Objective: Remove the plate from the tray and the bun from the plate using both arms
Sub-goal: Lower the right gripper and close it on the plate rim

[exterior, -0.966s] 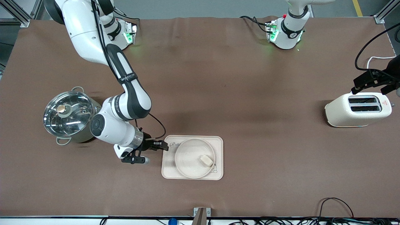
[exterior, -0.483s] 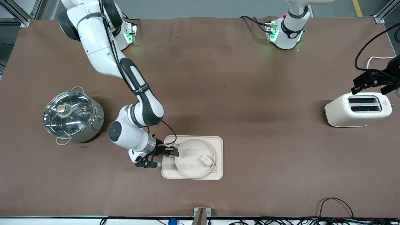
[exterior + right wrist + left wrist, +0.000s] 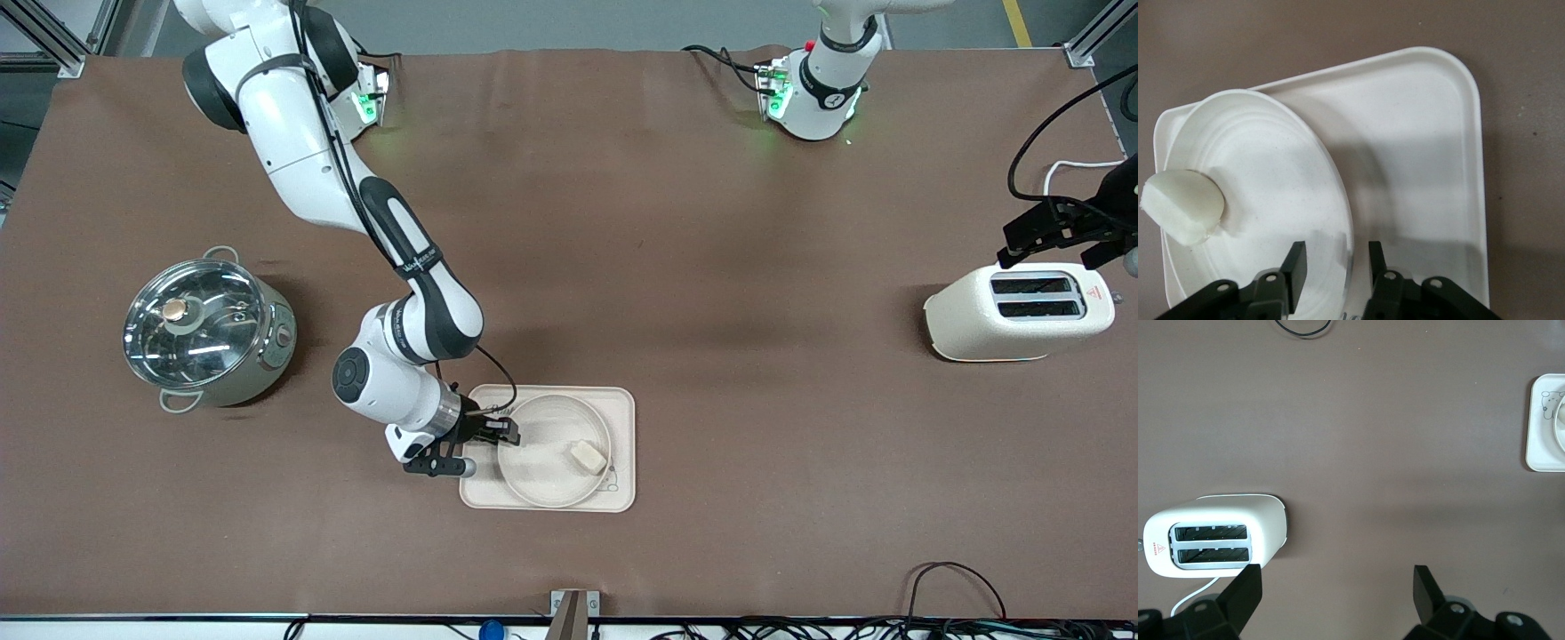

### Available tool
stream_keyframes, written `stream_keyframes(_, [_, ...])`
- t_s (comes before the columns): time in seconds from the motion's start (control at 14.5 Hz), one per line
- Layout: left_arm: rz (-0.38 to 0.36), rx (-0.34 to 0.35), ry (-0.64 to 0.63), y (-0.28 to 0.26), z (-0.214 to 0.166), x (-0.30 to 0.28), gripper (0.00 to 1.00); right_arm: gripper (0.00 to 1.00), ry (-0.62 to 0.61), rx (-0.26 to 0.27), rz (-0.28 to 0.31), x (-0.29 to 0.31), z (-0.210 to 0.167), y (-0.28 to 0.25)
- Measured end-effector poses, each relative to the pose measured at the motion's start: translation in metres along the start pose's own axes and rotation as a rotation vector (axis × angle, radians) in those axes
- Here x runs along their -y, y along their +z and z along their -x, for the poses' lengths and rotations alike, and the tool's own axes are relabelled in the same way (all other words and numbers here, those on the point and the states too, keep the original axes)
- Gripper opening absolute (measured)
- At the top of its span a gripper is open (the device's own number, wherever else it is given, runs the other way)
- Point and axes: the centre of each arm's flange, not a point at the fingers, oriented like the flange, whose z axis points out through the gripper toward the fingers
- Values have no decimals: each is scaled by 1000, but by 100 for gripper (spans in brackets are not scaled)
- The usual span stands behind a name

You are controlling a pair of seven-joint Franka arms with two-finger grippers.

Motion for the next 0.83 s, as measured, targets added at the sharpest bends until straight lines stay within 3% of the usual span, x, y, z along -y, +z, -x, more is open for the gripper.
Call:
stream_keyframes(0.14, [0,0,0,0,0,0,100,34,1,2,1,-1,0,2])
stream_keyframes(0.28, [0,0,0,0,0,0,100,22,2,2,2,-2,0,2])
stream_keyframes(0.83, [0,0,0,0,0,0,100,13,7,-2,3,-6,-3,0])
